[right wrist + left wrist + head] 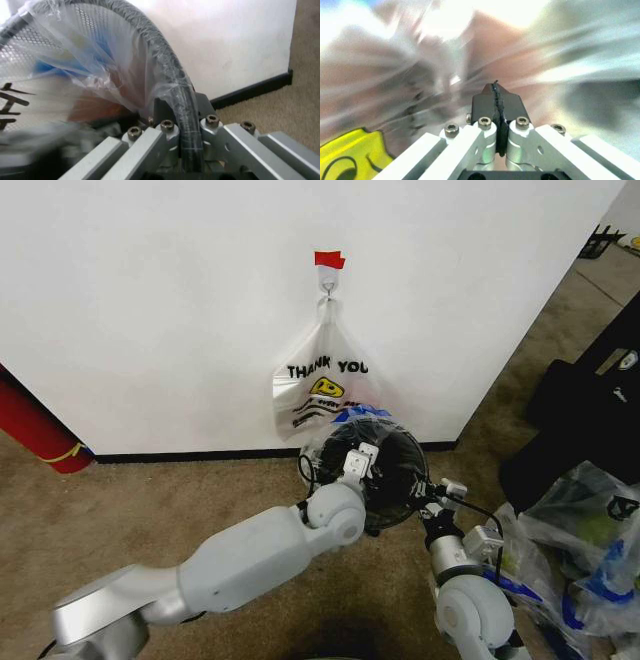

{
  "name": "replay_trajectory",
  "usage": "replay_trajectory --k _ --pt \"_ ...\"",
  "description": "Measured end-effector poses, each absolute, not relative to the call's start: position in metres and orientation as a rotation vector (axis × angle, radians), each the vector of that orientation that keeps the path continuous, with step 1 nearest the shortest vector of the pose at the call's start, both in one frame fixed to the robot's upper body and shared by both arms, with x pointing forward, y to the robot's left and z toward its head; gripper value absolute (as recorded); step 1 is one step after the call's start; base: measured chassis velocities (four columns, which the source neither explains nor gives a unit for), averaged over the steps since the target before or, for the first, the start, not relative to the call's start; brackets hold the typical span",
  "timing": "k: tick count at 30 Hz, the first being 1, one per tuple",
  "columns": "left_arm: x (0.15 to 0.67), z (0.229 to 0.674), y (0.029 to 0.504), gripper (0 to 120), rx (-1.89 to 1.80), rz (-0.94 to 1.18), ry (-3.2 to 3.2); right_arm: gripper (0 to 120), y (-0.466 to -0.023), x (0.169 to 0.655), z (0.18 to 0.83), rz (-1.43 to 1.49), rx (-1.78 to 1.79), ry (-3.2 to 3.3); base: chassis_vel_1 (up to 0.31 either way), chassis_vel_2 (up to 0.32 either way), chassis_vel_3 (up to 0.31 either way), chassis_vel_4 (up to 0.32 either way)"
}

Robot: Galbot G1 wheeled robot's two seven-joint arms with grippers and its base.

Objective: Pick up the garbage bag from the wall and place it over the trash bin.

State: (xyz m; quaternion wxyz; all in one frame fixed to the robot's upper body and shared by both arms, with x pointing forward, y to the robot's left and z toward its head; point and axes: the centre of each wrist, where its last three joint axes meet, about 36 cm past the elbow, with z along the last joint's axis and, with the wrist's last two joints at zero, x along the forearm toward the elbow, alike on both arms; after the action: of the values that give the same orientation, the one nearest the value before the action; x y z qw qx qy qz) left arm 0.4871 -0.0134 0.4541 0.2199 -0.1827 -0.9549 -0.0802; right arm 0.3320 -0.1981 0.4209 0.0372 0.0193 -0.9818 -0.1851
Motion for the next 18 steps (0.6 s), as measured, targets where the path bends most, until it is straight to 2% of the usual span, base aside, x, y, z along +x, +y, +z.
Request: replay_trajectory --k 8,12,13,18 --pt "0.433 0.500 0.012 0 -0.800 -0.014 -2.593 0 -0.203 0.334 0.415 -0.586 0.027 -2.991 0.000 0.000 0.000 0.000" --pt "0.410 0.524 0.033 16 -0.931 0.099 -2.582 0 -0.201 0.334 0.414 -0.630 0.031 -2.964 0.000 0.000 0.000 0.000" --pt "0.410 0.524 0.033 16 -0.931 0.099 -2.582 0 -0.201 0.334 0.414 -0.630 0.031 -2.964 0.000 0.000 0.000 0.000" --pt "0.384 0.529 0.097 39 -0.948 0.275 -2.672 0 -0.216 0.329 0.431 -0.841 0.019 -2.816 0.000 0.000 0.000 0.000"
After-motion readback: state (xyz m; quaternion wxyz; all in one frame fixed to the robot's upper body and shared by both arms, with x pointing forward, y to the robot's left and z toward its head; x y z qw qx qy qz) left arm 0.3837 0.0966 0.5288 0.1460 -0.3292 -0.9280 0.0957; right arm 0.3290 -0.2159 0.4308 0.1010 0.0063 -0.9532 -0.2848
